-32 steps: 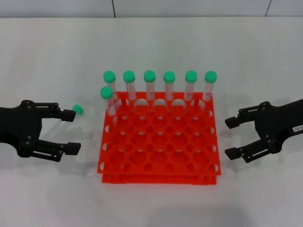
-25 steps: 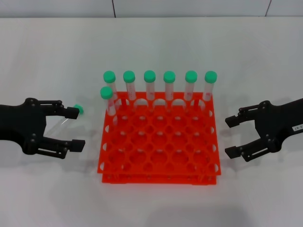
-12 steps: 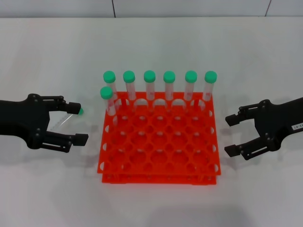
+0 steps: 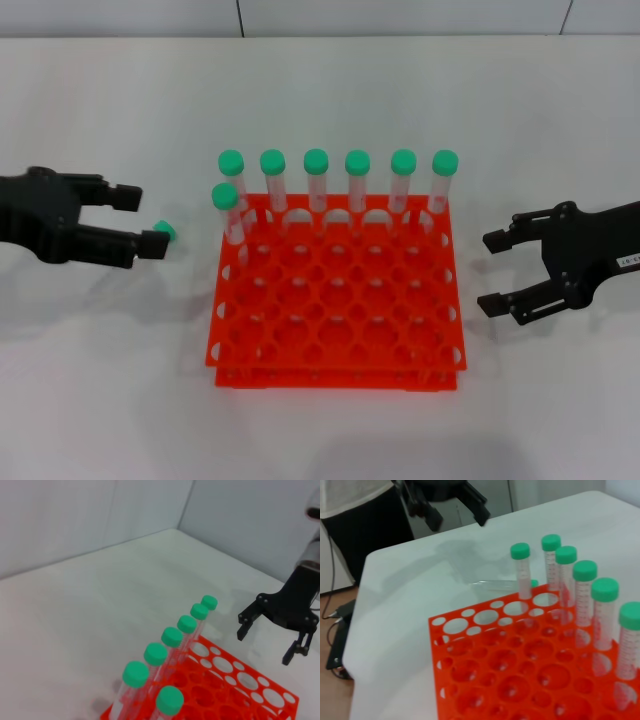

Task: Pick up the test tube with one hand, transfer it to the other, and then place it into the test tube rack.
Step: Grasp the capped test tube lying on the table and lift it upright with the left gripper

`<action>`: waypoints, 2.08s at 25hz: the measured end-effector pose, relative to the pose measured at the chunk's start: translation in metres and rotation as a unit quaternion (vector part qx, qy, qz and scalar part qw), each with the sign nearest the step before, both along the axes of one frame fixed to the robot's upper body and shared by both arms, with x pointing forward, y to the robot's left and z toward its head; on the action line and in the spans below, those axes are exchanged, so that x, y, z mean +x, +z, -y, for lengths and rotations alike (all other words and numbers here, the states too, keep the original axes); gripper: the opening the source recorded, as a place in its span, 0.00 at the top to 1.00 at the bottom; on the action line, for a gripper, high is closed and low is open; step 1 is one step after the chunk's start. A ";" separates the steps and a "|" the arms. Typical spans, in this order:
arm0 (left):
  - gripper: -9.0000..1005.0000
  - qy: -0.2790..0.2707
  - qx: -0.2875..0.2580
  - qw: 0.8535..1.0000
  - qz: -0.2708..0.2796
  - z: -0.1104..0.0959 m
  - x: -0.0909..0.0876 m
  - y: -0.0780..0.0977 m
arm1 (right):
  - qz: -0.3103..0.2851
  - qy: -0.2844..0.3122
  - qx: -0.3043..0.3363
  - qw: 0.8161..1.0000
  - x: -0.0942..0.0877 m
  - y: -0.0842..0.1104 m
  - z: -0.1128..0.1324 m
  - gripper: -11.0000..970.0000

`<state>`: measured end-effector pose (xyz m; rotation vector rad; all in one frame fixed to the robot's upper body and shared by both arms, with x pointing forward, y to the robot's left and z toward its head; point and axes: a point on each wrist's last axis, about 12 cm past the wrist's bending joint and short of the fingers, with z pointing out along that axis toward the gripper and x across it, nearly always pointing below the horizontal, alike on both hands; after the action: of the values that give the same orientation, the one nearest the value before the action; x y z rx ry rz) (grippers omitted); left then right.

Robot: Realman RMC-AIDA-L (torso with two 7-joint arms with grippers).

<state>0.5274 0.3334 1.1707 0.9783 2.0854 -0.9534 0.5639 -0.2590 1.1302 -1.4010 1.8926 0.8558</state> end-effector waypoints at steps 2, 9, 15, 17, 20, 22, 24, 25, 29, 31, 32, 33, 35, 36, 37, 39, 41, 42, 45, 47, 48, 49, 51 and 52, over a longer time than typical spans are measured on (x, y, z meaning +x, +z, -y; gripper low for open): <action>0.13 0.018 0.008 0.999 -0.025 -0.001 -0.001 0.010 | 0.010 -0.005 0.001 1.000 0.000 -0.001 0.002 0.14; 0.13 0.106 0.098 0.981 -0.129 -0.011 0.008 0.034 | 0.055 -0.014 0.036 0.998 -0.005 -0.004 0.008 0.14; 0.13 0.134 0.187 0.961 -0.151 -0.014 0.022 0.032 | 0.090 -0.024 0.092 0.991 -0.012 -0.002 0.011 0.15; 0.13 0.134 0.219 0.954 -0.154 -0.010 0.027 0.025 | 0.092 -0.023 0.098 0.991 -0.012 -0.003 0.009 0.15; 0.13 0.122 0.248 0.949 -0.154 0.001 0.035 0.016 | 0.089 -0.022 0.106 0.990 -0.014 -0.007 0.009 0.15; 0.13 0.114 0.267 0.944 -0.154 0.011 0.042 0.008 | 0.085 -0.024 0.107 0.990 -0.015 -0.010 0.009 0.15; 0.13 0.110 0.278 0.941 -0.159 0.018 0.047 0.000 | 0.083 -0.026 0.107 0.990 -0.016 -0.012 0.009 0.15; 0.13 0.110 0.285 0.938 -0.163 0.021 0.050 -0.004 | 0.083 -0.026 0.107 0.990 -0.016 -0.013 0.009 0.15; 0.13 0.112 0.308 0.930 -0.168 0.029 0.059 -0.017 | 0.081 -0.026 0.108 0.991 -0.017 -0.015 0.009 0.15; 0.13 0.107 0.313 0.928 -0.171 0.033 0.061 -0.022 | 0.080 -0.027 0.108 0.991 -0.017 -0.016 0.009 0.16; 0.13 0.102 0.317 0.927 -0.174 0.036 0.062 -0.025 | 0.080 -0.027 0.109 0.990 -0.017 -0.017 0.010 0.16; 0.13 0.097 0.321 0.926 -0.175 0.039 0.062 -0.027 | 0.080 -0.027 0.109 0.990 -0.017 -0.017 0.010 0.16; 0.13 0.093 0.333 0.922 -0.176 0.041 0.062 -0.030 | 0.080 -0.028 0.109 0.990 -0.017 -0.017 0.010 0.16; 0.13 0.091 0.339 0.920 -0.176 0.042 0.062 -0.032 | 0.080 -0.027 0.109 0.990 -0.017 -0.017 0.010 0.16; 0.13 0.090 0.341 0.919 -0.176 0.044 0.061 -0.033 | 0.081 -0.026 0.109 0.990 -0.017 -0.017 0.009 0.16; 0.13 0.088 0.345 0.918 -0.176 0.046 0.061 -0.034 | 0.082 -0.026 0.109 0.990 -0.017 -0.017 0.010 0.16; 0.13 0.089 0.348 0.917 -0.175 0.048 0.062 -0.035 | 0.083 -0.027 0.109 0.990 -0.017 -0.017 0.010 0.16; 0.13 0.090 0.348 0.917 -0.175 0.049 0.062 -0.035 | 0.083 -0.027 0.110 0.990 -0.017 -0.017 0.010 0.16; 0.13 0.092 0.350 0.916 -0.175 0.050 0.062 -0.036 | 0.082 -0.028 0.110 0.990 -0.018 -0.018 0.011 0.16; 0.13 0.091 0.350 0.916 -0.176 0.051 0.062 -0.036 | 0.081 -0.028 0.111 0.990 -0.018 -0.018 0.011 0.16; 0.13 0.090 0.350 0.915 -0.176 0.051 0.062 -0.037 | 0.081 -0.028 0.111 0.990 -0.018 -0.019 0.011 0.16; 0.13 0.090 0.350 0.915 -0.177 0.051 0.061 -0.037 | 0.081 -0.028 0.111 0.990 -0.019 -0.019 0.011 0.17; 0.13 0.091 0.351 0.915 -0.177 0.051 0.061 -0.038 | 0.080 -0.028 0.112 0.990 -0.019 -0.019 0.011 0.17; 0.13 0.091 0.351 0.915 -0.177 0.051 0.061 -0.038 | 0.079 -0.027 0.112 0.990 -0.020 -0.019 0.011 0.17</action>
<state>0.5883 0.2827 1.1327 0.9585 2.8654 -0.2751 0.5442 -0.2702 1.1111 -1.2374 1.6524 0.8734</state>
